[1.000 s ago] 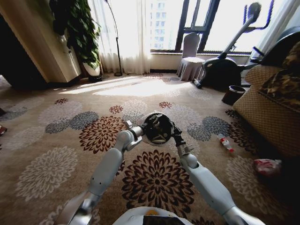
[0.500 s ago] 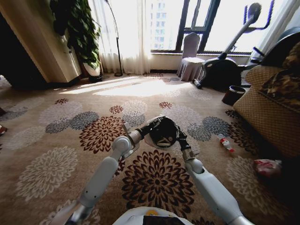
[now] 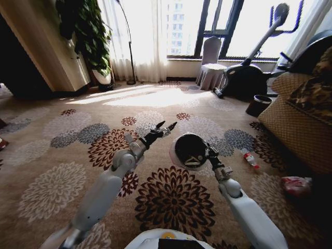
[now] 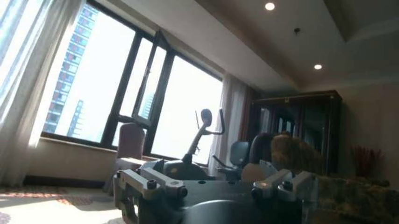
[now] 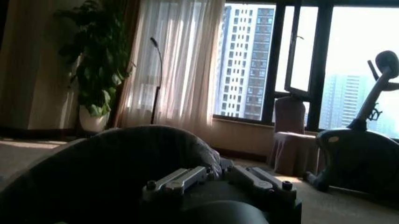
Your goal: Pick up the trash from the ground and place it into the trash bin.
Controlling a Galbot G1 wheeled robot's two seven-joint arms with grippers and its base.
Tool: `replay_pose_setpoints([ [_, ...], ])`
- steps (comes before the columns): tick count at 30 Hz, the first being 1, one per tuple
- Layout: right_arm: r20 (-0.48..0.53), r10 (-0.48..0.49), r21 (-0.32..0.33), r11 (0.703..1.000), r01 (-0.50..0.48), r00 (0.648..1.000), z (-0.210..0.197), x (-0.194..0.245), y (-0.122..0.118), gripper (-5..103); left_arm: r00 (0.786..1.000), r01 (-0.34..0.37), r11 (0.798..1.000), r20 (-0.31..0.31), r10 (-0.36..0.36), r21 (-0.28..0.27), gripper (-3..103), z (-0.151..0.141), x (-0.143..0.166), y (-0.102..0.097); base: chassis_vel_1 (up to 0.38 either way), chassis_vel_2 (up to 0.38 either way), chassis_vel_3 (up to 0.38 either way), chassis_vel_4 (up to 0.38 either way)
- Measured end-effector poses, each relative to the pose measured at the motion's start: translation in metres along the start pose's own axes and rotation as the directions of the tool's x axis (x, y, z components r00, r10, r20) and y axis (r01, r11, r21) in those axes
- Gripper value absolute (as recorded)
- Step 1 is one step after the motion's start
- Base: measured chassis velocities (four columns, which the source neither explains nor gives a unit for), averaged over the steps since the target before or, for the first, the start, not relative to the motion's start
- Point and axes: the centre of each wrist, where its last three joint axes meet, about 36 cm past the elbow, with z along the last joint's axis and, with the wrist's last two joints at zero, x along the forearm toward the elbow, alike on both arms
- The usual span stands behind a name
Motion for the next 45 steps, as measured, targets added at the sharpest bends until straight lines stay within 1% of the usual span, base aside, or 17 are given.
replay_pose_setpoints([
  [1,-0.013,0.041,-0.021,0.999,-0.041,0.999,-0.008,0.02,-0.008,0,0.998,0.065,0.995,0.017,-0.064,-0.075,100,0.002,0.004,0.012,0.0,0.0,0.0,0.0],
  [2,-0.017,0.066,-0.037,0.997,-0.067,0.998,-0.014,0.035,-0.01,0,0.99,0.137,0.981,0.033,-0.134,-0.137,100,0.005,0.007,0.019,0.0,0.0,0.0,0.0],
  [3,-0.017,0.066,-0.037,0.997,-0.067,0.998,-0.014,0.035,-0.01,0,0.99,0.137,0.981,0.033,-0.134,-0.137,100,0.005,0.007,0.019,0.0,0.0,0.0,0.0],
  [5,-0.013,0.109,-0.065,0.992,-0.11,0.994,-0.027,0.061,-0.009,0,0.968,0.25,0.944,0.07,-0.24,-0.214,100,0.01,0.014,0.029,0.0,0.0,0.0,0.0],
  [7,-0.001,0.134,-0.085,0.987,-0.134,0.991,-0.041,0.079,-0.006,0,0.949,0.314,0.923,0.095,-0.3,-0.223,100,0.009,0.019,0.033,0.0,0.0,0.0,0.0],
  [8,0.009,0.156,-0.089,0.984,-0.155,0.988,-0.052,0.093,-0.006,0,0.931,0.365,0.905,0.108,-0.349,-0.218,100,0.01,0.02,0.036,0.0,0.0,0.0,0.0],
  [9,0.009,0.156,-0.089,0.984,-0.155,0.988,-0.052,0.093,-0.006,0,0.931,0.365,0.905,0.108,-0.349,-0.218,100,0.01,0.02,0.036,0.0,0.0,0.0,0.0],
  [10,0.023,0.175,-0.083,0.982,-0.172,0.984,-0.056,0.103,-0.007,0,0.913,0.407,0.888,0.115,-0.391,-0.214,100,0.012,0.021,0.039,0.0,0.0,0.0,0.0],
  [11,0.04,0.188,-0.072,0.98,-0.184,0.981,-0.057,0.109,-0.008,0,0.903,0.43,0.877,0.12,-0.413,-0.212,100,0.013,0.02,0.04,0.0,0.0,0.0,0.0],
  [12,0.04,0.188,-0.072,0.98,-0.184,0.981,-0.057,0.109,-0.008,0,0.903,0.43,0.877,0.12,-0.413,-0.212,100,0.013,0.02,0.04,0.0,0.0,0.0,0.0],
  [13,0.058,0.2,-0.062,0.979,-0.197,0.978,-0.058,0.115,-0.007,0,0.89,0.455,0.867,0.129,-0.436,-0.204,100,0.012,0.019,0.038,-0.028,-0.058,0.058,0.061],
  [16,0.077,0.205,-0.075,0.977,-0.2,0.976,-0.061,0.122,0.003,0,0.885,0.465,0.865,0.143,-0.444,-0.188,100,0.009,0.018,0.03,-0.116,-0.084,0.1,0.106],
  [21,0.106,0.197,-0.084,0.978,-0.189,0.975,-0.066,0.125,0.016,0,0.884,0.464,0.869,0.146,-0.444,-0.169,100,0.007,0.024,0.021,-0.166,-0.193,0.169,0.204],
  [27,0.117,0.193,-0.084,0.979,-0.184,0.974,-0.071,0.129,0.021,0,0.885,0.462,0.872,0.143,-0.442,-0.163,100,0.006,0.03,0.016,-0.188,-0.349,0.19,0.361],
  [32,0.125,0.205,-0.092,0.977,-0.194,0.971,-0.073,0.136,0.027,0,0.892,0.448,0.881,0.135,-0.43,-0.152,100,0.007,0.032,0.006,-0.069,-0.388,0.031,0.36],
  [38,0.133,0.217,-0.09,0.974,-0.207,0.967,-0.072,0.142,0.028,0,0.901,0.432,0.889,0.12,-0.417,-0.152,100,0.011,0.027,0.002,0.137,-0.31,-0.117,0.305],
  [45,0.14,0.22,-0.089,0.974,-0.209,0.965,-0.073,0.142,0.027,0,0.902,0.43,0.89,0.107,-0.418,-0.152,100,0.016,0.027,0.002,0.21,-0.335,-0.189,0.352],
])
